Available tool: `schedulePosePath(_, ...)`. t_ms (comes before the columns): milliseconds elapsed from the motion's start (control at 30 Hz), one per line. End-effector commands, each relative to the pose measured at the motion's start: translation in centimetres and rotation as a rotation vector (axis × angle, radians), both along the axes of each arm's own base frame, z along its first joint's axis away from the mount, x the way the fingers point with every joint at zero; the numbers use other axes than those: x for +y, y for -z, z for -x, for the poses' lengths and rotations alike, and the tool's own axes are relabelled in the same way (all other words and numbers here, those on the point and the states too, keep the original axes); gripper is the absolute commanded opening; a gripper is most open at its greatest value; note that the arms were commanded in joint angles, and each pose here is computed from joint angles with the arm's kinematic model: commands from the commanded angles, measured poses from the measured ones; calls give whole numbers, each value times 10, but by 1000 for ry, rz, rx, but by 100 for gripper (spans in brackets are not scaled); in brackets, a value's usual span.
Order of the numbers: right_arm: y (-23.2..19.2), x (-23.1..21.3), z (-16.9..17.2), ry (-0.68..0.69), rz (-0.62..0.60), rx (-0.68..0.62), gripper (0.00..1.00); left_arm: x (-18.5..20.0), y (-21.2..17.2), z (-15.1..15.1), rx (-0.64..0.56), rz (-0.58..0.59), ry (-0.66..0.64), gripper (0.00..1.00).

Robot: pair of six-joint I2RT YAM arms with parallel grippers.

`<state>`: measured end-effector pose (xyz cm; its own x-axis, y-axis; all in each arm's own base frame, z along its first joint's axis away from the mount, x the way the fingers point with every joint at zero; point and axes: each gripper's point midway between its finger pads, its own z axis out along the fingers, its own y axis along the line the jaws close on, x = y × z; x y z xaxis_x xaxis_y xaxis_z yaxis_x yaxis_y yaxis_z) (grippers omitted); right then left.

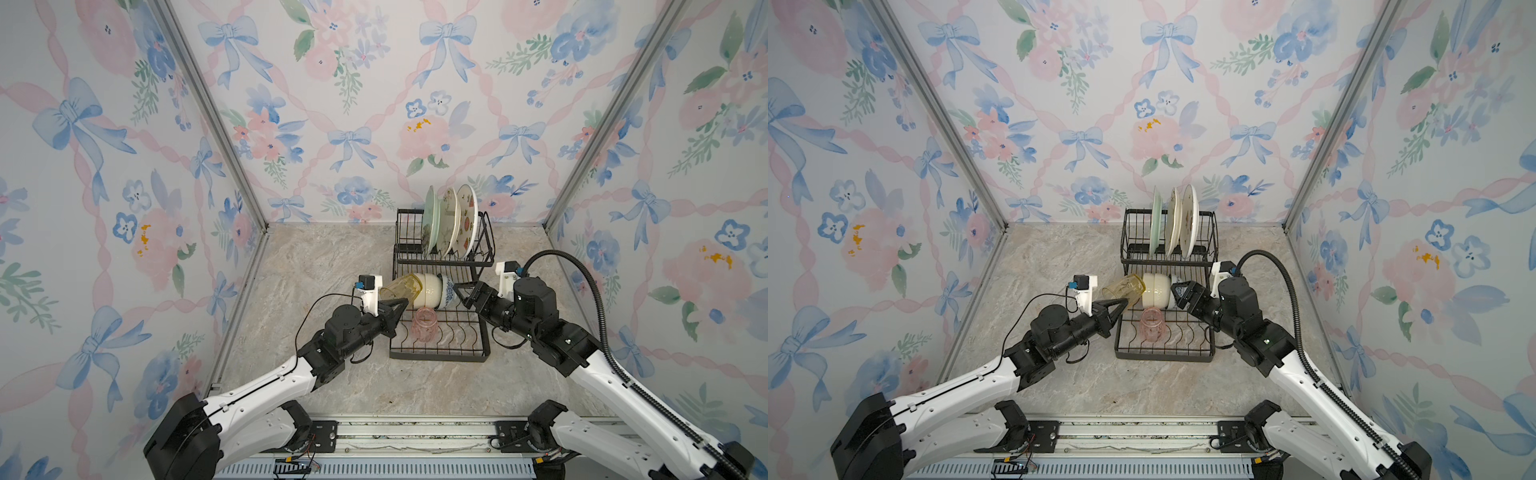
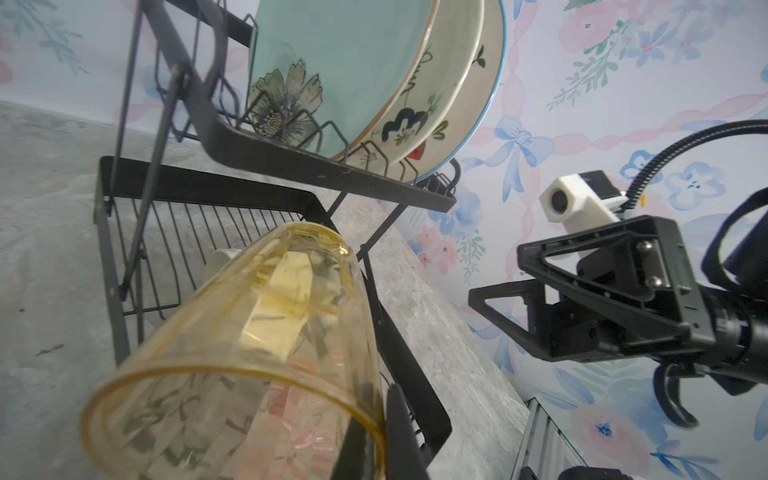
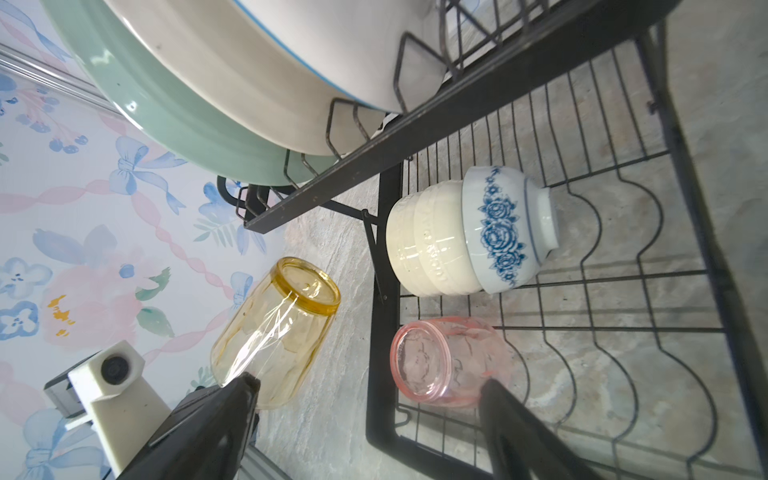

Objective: Unload the mixed dishes from the dish rack
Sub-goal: 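Carry the yellow glass with the left gripper onto the table beside the rack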

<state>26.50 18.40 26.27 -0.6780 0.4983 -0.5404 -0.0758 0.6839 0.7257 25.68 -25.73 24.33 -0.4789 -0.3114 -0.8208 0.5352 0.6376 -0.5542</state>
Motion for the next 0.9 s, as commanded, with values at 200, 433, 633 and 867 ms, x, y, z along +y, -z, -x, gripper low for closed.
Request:
schedulePosePath(200,1,-50,7,108,402,-135,98,90,45,-28,218,-375,-291,0)
schedulePosePath(433,8,-55,-1,93,557,-146,99,117,56,-55,326,-419,-360,0)
schedulePosePath(633,11,-62,0,86,604,-155,98,136,53,-85,363,-518,-407,0)
schedulePosePath(867,20,-71,0,96,611,-143,97,153,68,-107,427,-565,-442,0)
